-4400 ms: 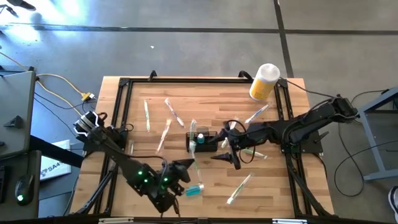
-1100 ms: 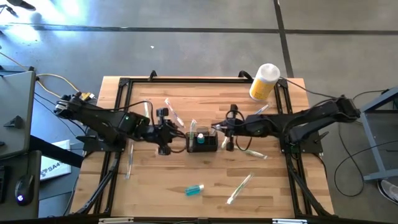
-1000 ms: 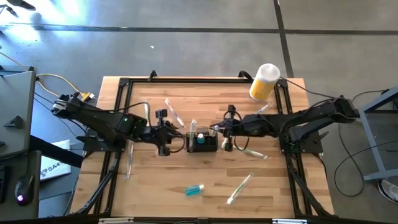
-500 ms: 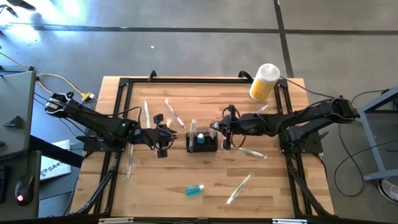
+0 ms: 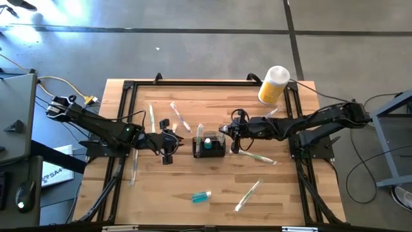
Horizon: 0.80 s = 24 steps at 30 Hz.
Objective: Pick & Place toothbrushing station
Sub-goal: Put the green toothbrush into the black mesh organizer
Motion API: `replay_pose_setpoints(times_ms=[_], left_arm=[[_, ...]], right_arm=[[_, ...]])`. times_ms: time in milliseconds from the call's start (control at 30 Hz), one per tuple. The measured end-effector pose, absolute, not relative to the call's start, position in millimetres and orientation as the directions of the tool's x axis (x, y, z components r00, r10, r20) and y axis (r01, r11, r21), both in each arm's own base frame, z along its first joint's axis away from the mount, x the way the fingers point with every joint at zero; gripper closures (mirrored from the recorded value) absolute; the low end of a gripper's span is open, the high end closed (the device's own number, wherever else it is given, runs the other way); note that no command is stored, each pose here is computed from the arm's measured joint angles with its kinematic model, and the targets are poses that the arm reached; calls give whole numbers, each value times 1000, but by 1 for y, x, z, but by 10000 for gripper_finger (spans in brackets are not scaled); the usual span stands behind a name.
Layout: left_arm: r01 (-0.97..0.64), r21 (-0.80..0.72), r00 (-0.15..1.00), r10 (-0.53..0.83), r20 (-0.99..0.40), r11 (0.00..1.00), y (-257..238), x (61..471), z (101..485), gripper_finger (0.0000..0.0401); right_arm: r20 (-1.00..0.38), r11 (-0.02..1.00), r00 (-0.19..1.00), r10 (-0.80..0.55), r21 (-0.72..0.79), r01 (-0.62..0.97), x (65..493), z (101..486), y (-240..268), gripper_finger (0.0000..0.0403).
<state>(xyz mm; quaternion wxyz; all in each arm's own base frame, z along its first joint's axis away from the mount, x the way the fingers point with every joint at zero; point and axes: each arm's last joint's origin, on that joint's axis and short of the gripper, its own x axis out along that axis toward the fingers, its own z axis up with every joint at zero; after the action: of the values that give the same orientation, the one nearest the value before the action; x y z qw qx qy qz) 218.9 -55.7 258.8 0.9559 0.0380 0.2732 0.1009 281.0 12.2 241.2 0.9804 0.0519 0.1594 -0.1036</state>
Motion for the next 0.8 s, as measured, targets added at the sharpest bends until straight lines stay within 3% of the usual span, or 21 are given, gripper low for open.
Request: replay_pose_setpoints(times_ms=[800], left_arm=[[-165, 101, 852, 193, -486, 981, -57, 221, 262, 295]], right_arm=[[-381, 965, 904, -192, 92, 244, 301, 194, 4, 395]])
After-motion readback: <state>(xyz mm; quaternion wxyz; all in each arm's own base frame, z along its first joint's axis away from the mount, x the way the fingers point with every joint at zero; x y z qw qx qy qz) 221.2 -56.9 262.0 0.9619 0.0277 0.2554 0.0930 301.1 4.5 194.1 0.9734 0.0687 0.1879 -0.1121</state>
